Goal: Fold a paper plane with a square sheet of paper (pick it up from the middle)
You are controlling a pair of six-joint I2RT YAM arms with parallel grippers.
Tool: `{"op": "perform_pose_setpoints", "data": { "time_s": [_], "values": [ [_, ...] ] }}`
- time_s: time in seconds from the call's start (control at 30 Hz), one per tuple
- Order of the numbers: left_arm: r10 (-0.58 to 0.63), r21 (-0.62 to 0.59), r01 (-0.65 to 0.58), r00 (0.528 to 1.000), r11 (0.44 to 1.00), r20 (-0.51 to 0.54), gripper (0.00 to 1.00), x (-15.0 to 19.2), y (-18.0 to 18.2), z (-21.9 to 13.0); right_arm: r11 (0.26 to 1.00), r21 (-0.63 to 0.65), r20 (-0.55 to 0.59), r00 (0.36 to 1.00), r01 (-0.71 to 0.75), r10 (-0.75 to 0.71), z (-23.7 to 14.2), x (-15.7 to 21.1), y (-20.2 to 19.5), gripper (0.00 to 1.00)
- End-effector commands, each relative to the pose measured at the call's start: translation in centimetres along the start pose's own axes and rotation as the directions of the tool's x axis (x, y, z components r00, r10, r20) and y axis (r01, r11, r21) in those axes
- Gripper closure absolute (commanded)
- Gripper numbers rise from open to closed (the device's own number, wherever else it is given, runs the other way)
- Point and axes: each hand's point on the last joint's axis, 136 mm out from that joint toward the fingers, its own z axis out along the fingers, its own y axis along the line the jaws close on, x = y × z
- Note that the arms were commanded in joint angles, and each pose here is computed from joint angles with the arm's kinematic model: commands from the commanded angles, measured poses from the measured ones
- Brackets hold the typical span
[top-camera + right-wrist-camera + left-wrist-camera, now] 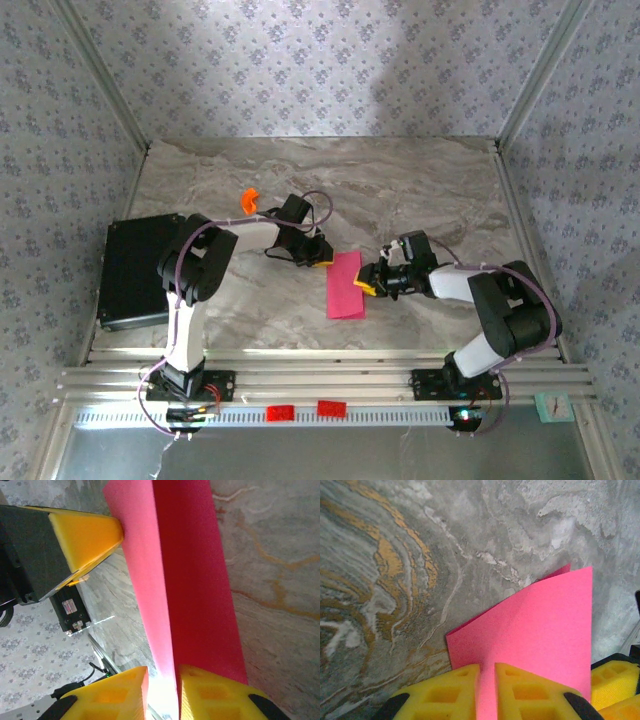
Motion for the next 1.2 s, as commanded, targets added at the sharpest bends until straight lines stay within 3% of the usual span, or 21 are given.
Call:
{"op": "perform_pose_setpoints", "data": {
  "time_s": [0.0, 0.2, 0.23, 0.3, 0.53, 0.7, 0.83, 1.03, 1.17],
  "values": [
    [-0.043, -0.076, 0.038, 0.997, 0.996, -0.068, 0.81, 2.1, 2.6, 1.0, 1.000, -0.017, -0.012, 1.000, 0.013, -0.013, 0.2, -0.1, 0.1, 0.79],
    [-0.007, -0.034, 0.006, 1.000, 0.999, -0.019, 0.77, 1.1, 0.3, -0.6, 1.000, -0.001, 0.005, 1.000, -0.008, 0.008, 0.3, -0.4, -0.4, 0.95],
    [0.005, -0.036, -0.004, 1.000, 0.999, 0.009, 0.76, 0.8, -0.2, -1.3, 1.000, 0.000, 0.014, 1.000, -0.007, 0.007, 0.3, -0.5, -0.4, 0.96],
    [0.049, -0.037, -0.046, 0.996, 0.998, 0.071, 0.65, 0.2, -1.5, -2.9, 1.000, 0.002, 0.044, 0.999, -0.014, 0.014, 0.3, -1.0, -0.4, 0.97],
    [0.108, -0.052, -0.100, 0.974, 0.994, 0.197, 0.51, 0.0, -3.0, -6.8, 0.999, -0.014, 0.163, 0.986, -0.032, 0.034, 0.5, -3.3, 0.1, 0.97],
    [0.119, -0.041, -0.112, 0.959, 0.993, 0.256, 0.50, 0.8, -3.2, -8.4, 0.999, -0.029, 0.185, 0.981, -0.046, 0.051, 0.6, -3.9, 0.0, 0.93],
    [0.148, -0.017, -0.150, 0.949, 0.989, 0.280, 0.55, 1.5, -3.7, -9.2, 0.998, -0.034, 0.160, 0.986, -0.049, 0.054, 0.9, -3.7, -0.2, 0.89],
    [0.312, -0.065, -0.306, 0.915, 0.950, 0.257, 0.57, 3.7, -5.0, -8.3, 0.997, -0.051, 0.142, 0.988, -0.051, 0.058, 1.2, -3.7, -0.1, 0.92],
    [0.455, -0.161, -0.429, 0.866, 0.889, 0.206, 0.58, 5.6, -5.8, -6.9, 0.997, -0.048, 0.143, 0.988, -0.053, 0.060, 1.1, -3.6, -0.3, 0.94]
  ]
}}
